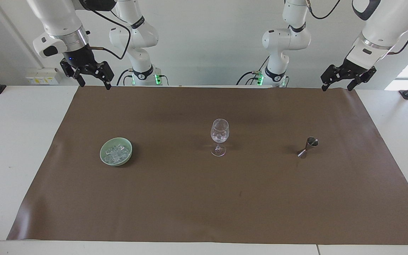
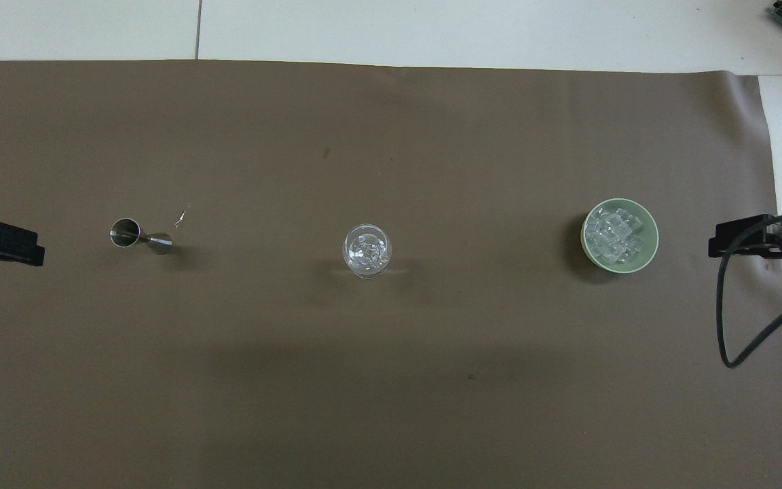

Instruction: Pour wine and add ice with both arms

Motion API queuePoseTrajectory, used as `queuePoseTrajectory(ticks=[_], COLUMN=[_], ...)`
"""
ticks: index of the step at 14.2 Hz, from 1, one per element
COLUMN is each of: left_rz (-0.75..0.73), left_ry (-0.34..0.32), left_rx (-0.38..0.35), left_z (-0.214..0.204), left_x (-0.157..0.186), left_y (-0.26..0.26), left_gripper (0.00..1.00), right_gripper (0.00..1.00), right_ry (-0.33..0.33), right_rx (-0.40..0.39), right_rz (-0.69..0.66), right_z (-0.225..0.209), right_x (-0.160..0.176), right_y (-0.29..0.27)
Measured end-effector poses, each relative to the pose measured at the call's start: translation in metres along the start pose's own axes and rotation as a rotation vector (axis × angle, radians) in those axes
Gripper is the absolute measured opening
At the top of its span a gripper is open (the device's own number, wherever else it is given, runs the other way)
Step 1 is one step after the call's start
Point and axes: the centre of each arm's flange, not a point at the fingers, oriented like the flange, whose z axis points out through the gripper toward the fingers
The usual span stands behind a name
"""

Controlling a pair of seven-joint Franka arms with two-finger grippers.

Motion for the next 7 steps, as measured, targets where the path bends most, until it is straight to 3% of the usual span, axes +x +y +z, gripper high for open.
queuePoseTrajectory(ticks=[7], left_rz=[-0.008], left_ry=[0.020], left_rx=[-0.001], left_z=[-0.0029], left_x=[0.0007], left_y=[-0.0042], left_gripper=[1.00], right_gripper=[1.00], right_ry=[-0.008], right_rx=[-0.001], right_rz=[0.000], right_z=[-0.0003], right_x=[-0.0018], right_y=[0.0003])
